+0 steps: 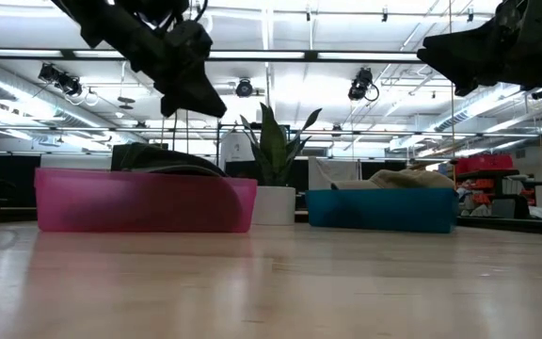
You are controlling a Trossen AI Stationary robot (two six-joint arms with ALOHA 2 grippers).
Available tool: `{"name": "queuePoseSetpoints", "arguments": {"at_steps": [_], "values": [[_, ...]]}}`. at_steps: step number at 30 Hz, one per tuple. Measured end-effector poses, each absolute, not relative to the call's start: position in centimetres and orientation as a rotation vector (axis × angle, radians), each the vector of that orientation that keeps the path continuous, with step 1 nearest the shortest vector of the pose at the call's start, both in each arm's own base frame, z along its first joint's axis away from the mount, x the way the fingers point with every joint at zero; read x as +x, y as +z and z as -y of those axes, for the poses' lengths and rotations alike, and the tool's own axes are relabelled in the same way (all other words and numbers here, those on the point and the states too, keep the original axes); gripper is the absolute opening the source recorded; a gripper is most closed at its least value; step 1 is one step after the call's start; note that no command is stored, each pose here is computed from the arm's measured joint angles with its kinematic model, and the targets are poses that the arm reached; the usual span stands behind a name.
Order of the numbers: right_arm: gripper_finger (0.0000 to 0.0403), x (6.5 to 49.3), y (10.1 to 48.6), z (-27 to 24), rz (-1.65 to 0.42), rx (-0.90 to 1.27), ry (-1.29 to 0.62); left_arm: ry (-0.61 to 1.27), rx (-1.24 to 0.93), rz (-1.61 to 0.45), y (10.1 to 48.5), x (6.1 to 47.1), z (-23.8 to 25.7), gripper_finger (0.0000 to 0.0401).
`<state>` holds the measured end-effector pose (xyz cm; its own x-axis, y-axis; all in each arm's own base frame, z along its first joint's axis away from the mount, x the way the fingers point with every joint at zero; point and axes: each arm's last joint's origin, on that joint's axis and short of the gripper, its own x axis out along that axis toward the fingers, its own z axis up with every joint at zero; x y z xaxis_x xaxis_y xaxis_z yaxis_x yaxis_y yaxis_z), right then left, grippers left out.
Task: Pick & Place hat
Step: Return to Home Position
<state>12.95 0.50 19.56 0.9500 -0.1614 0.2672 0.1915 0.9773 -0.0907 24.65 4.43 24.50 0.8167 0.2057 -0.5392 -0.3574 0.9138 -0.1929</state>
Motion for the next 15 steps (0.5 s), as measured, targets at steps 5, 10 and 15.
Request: {"name": "queuePoseSetpoints", "arguments": {"at_steps": [5,10,15], "values": [[0.0159,12.9,19.6,-0.5,0.262,-0.116,-0.180,0.220,-0.200,-0.548,24.5,24.9,-2.7,0.0067],[0.0159,13.0,19.4,-0.5,0.244,-0.095,-0.176,0.142,-0.129,-0.525,24.8,25.2,-1.1,0.0067],[0.0159,13.2,18.2,-0.2,0.115,-0.082,-0.269,0.124,-0.081,-0.507,25.1,25.1,-0.1,0.0067]]}}
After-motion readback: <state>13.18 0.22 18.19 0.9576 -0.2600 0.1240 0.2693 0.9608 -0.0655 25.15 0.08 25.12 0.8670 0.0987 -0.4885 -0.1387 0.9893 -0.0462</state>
